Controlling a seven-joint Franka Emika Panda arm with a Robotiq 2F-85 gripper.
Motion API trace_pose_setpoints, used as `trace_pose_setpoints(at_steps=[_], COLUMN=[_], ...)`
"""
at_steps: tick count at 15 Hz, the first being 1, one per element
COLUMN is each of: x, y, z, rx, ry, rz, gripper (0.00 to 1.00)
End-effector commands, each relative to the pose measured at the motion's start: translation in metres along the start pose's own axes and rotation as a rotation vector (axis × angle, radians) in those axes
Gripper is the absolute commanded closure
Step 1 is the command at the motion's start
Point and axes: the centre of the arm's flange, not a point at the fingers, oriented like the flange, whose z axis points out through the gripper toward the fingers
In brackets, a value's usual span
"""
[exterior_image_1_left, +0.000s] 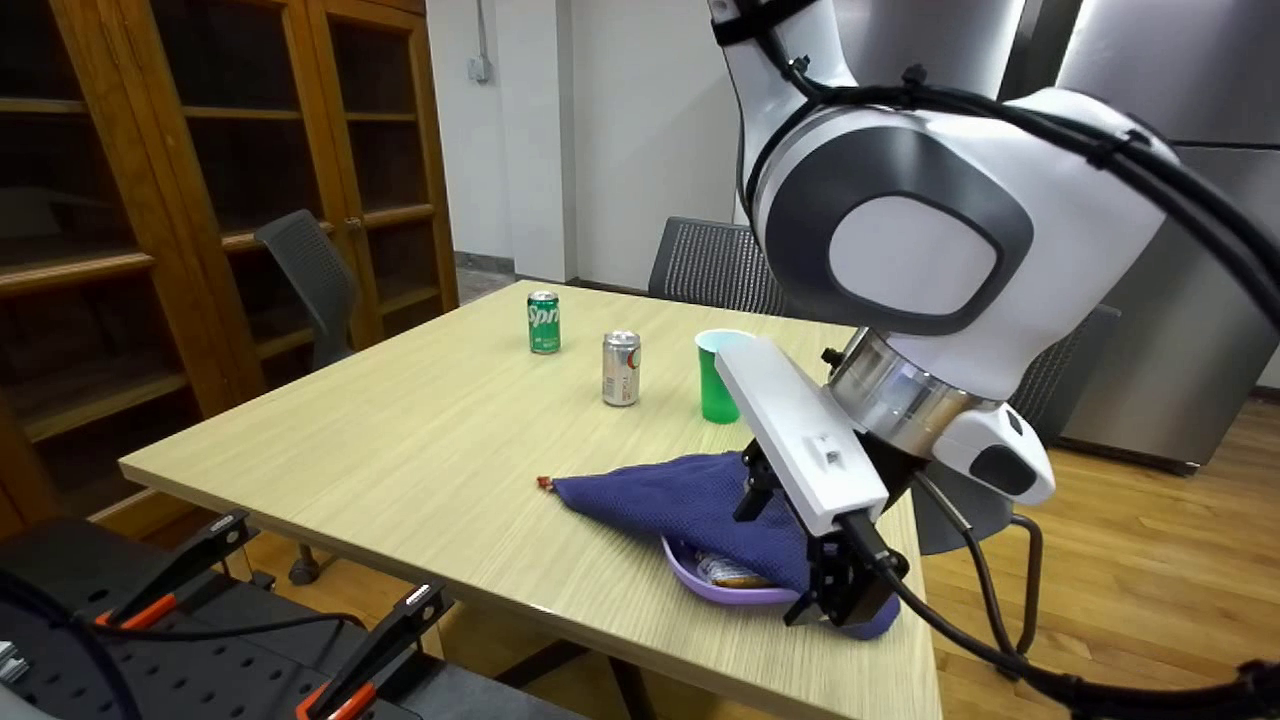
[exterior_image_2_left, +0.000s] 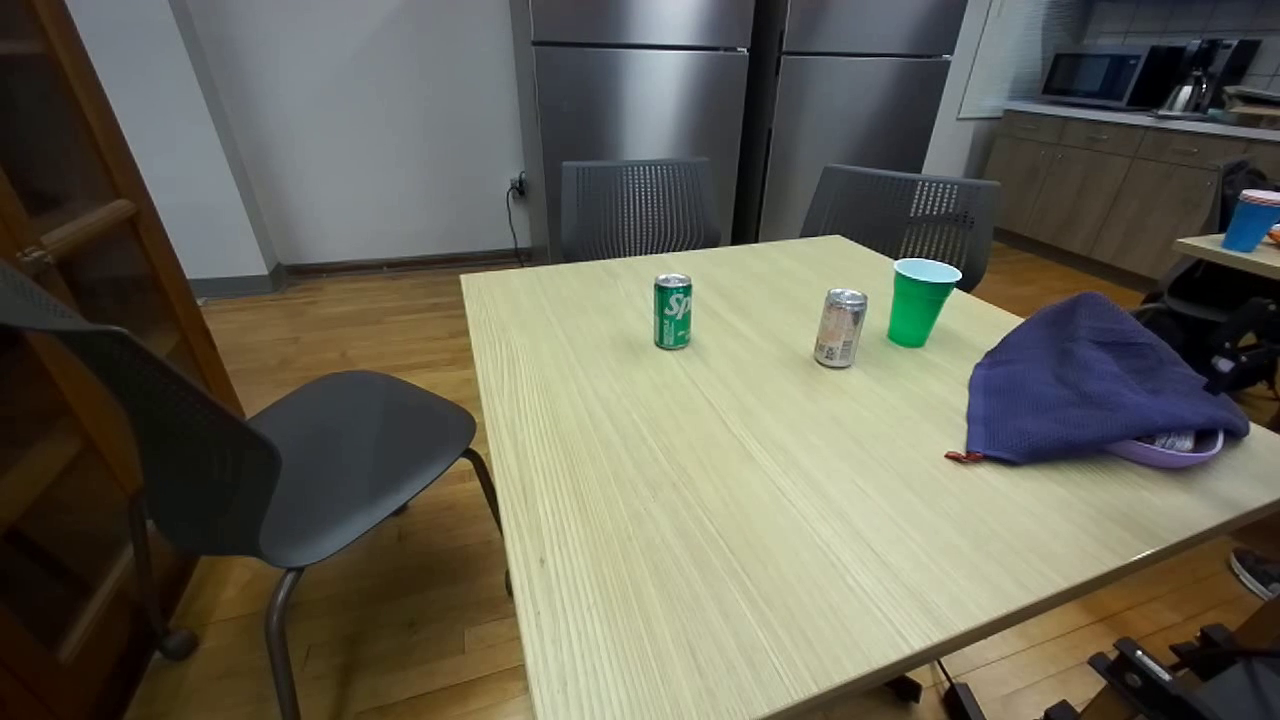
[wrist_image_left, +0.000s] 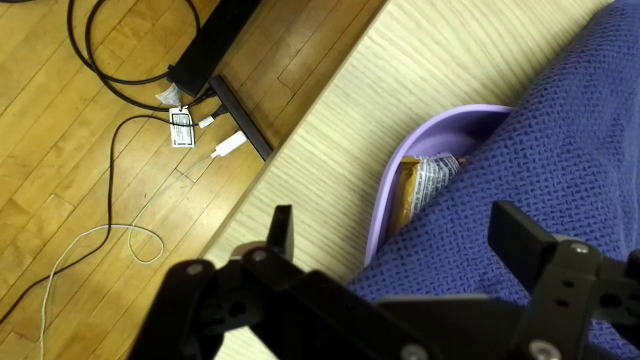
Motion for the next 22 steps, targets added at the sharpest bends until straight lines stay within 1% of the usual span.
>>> trace_pose_setpoints(at_steps=[1, 2, 3, 6, 7, 12, 13, 14, 15, 16, 17, 20, 22], x=[-0.017, -0.018, -0.018, -0.019, -0.019, -0.014, -0.013, -0.011, -0.010, -0.010, -0.009, -0.008, -0.008], y=[-0.001, -0.002, -0.002, -0.003, -0.004, -0.008, -0.009, -0.010, -0.011, -0.012, -0.013, -0.013, -0.013], z=[-0.001, 0.000, 0.001, 0.003, 0.004, 0.006, 0.007, 0.008, 0.009, 0.008, 0.008, 0.008, 0.008], rx=[0.044, 0.050, 0.053, 0.059, 0.059, 0.065, 0.064, 0.064, 0.063, 0.057, 0.056, 0.060, 0.066], ry=[0.030, 0.033, 0.035, 0.037, 0.038, 0.046, 0.048, 0.045, 0.044, 0.043, 0.042, 0.048, 0.057], rz=[0.029, 0.037, 0.042, 0.051, 0.051, 0.048, 0.051, 0.053, 0.046, 0.046, 0.045, 0.051, 0.061], gripper=[0.00, 0.25, 0.26, 0.51, 0.58, 0.97, 1.00, 1.00, 0.69, 0.74, 0.73, 0.53, 0.36])
